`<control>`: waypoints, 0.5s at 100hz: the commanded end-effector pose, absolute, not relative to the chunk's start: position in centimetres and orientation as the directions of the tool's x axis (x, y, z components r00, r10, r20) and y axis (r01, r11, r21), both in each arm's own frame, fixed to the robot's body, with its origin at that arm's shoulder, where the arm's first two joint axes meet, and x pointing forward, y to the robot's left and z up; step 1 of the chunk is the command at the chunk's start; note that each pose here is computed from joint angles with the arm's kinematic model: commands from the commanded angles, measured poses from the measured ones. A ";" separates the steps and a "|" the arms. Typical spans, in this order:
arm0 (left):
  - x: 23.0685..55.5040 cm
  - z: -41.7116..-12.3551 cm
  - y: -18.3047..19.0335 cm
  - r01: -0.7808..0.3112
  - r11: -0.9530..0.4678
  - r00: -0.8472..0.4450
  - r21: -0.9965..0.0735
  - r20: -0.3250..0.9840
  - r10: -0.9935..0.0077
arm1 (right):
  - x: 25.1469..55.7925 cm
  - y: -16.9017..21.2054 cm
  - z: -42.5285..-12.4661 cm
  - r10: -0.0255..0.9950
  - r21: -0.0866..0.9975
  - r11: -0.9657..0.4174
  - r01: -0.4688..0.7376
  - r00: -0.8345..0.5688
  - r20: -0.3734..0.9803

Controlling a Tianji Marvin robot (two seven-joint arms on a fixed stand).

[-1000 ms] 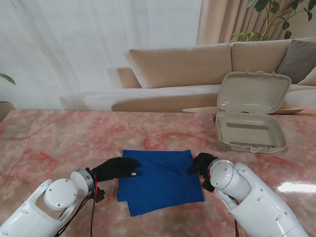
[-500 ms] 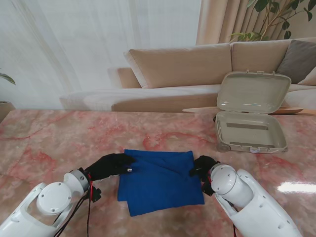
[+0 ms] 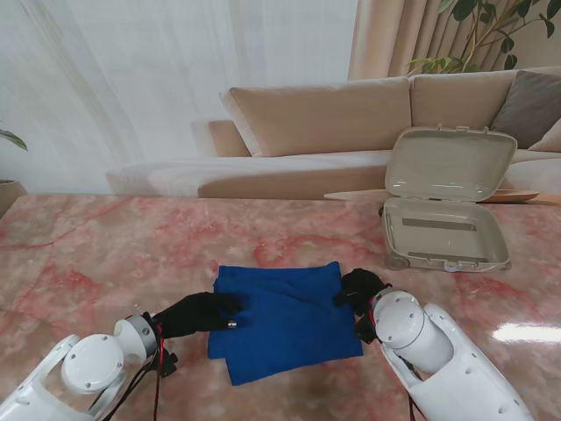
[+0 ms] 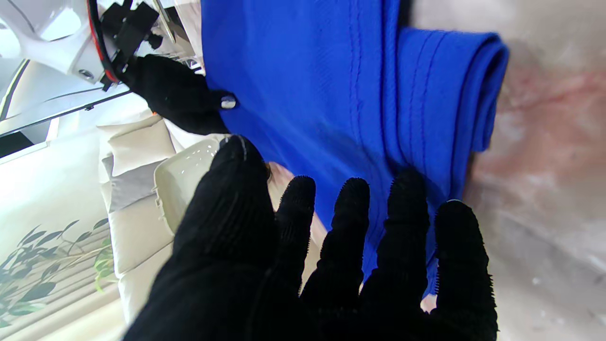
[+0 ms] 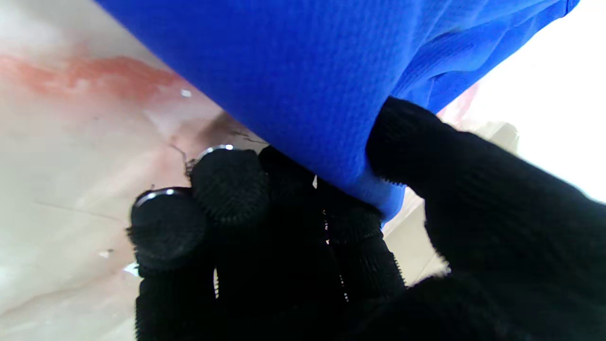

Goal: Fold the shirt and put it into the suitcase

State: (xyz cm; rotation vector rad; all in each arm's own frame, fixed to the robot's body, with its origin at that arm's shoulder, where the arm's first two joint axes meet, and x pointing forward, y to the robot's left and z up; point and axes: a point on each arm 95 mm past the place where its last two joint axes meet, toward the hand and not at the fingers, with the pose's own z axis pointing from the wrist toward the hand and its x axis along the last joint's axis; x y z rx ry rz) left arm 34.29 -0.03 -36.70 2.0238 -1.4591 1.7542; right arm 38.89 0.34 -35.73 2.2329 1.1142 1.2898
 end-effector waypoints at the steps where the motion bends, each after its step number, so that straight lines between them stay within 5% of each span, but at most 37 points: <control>1: 34.2 -37.7 -0.1 -0.705 -0.529 -0.101 -0.472 0.806 -0.584 | 38.8 0.8 -35.4 0.755 0.603 -0.646 0.468 0.277 0.594; 50: 35.6 -38.9 -1.8 -0.750 -0.503 -0.109 -0.430 0.830 -0.547 | 39.0 1.8 -33.3 0.709 0.581 -0.691 0.430 0.249 0.659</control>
